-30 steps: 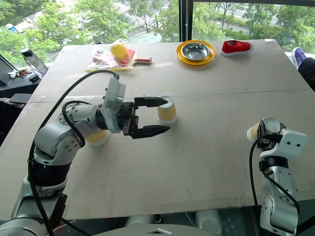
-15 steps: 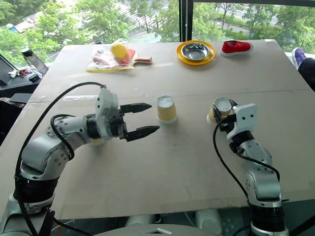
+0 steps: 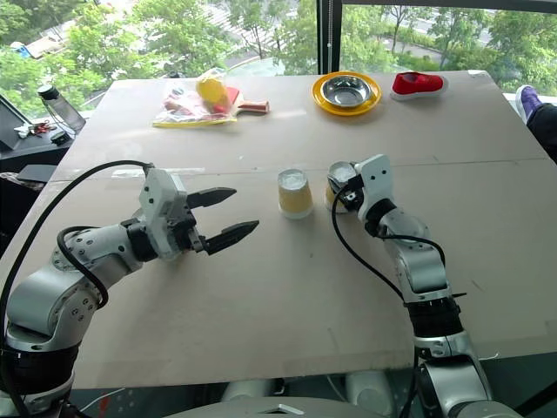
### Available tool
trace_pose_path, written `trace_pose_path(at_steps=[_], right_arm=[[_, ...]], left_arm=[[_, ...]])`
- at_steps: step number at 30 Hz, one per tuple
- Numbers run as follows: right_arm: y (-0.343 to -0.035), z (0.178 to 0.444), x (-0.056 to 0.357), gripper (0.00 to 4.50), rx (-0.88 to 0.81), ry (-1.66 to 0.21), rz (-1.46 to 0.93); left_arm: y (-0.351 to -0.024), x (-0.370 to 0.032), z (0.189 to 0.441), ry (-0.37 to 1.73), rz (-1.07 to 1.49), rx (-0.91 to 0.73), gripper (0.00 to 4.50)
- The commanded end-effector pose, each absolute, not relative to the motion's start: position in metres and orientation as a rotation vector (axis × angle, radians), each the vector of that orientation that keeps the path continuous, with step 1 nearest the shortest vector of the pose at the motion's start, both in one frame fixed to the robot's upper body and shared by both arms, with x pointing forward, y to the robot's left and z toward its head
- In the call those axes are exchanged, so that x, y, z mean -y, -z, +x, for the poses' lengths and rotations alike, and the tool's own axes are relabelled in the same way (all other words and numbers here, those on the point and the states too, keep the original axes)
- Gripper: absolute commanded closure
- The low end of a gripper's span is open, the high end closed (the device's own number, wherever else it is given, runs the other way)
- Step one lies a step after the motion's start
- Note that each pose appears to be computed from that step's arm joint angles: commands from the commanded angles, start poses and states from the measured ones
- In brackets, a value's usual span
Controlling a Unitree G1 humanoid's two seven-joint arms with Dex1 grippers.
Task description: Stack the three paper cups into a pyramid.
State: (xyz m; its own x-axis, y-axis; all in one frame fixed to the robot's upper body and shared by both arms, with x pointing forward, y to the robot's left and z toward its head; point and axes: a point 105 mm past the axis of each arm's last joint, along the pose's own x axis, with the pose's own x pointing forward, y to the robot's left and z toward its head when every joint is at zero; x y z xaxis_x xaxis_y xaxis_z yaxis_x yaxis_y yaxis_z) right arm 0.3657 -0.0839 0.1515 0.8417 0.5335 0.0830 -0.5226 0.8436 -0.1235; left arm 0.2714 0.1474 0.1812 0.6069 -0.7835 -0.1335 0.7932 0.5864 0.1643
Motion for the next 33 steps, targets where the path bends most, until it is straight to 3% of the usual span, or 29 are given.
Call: trace_pose_path(at_steps=[1, 30, 32, 33], right_arm=[[-0.165, 0.364, 0.070, 2.39, 0.171, -0.611, -0.098], [-0.151, 0.339, 0.055, 2.39, 0.113, -0.712, -0.121], [-0.152, 0.338, 0.055, 1.36, 0.113, -0.716, -0.117], [-0.152, 0.338, 0.055, 1.20, 0.113, -0.716, -0.116]], left_arm=[[-0.194, -0.147, 0.268, 0.917, 0.253, 0.003, 0.00], [-0.196, -0.144, 0.271, 0.923, 0.256, 0.014, 0.00], [-0.196, -0.145, 0.272, 0.922, 0.257, 0.015, 0.00], [-0.196, -0.145, 0.272, 0.922, 0.257, 0.015, 0.00]])
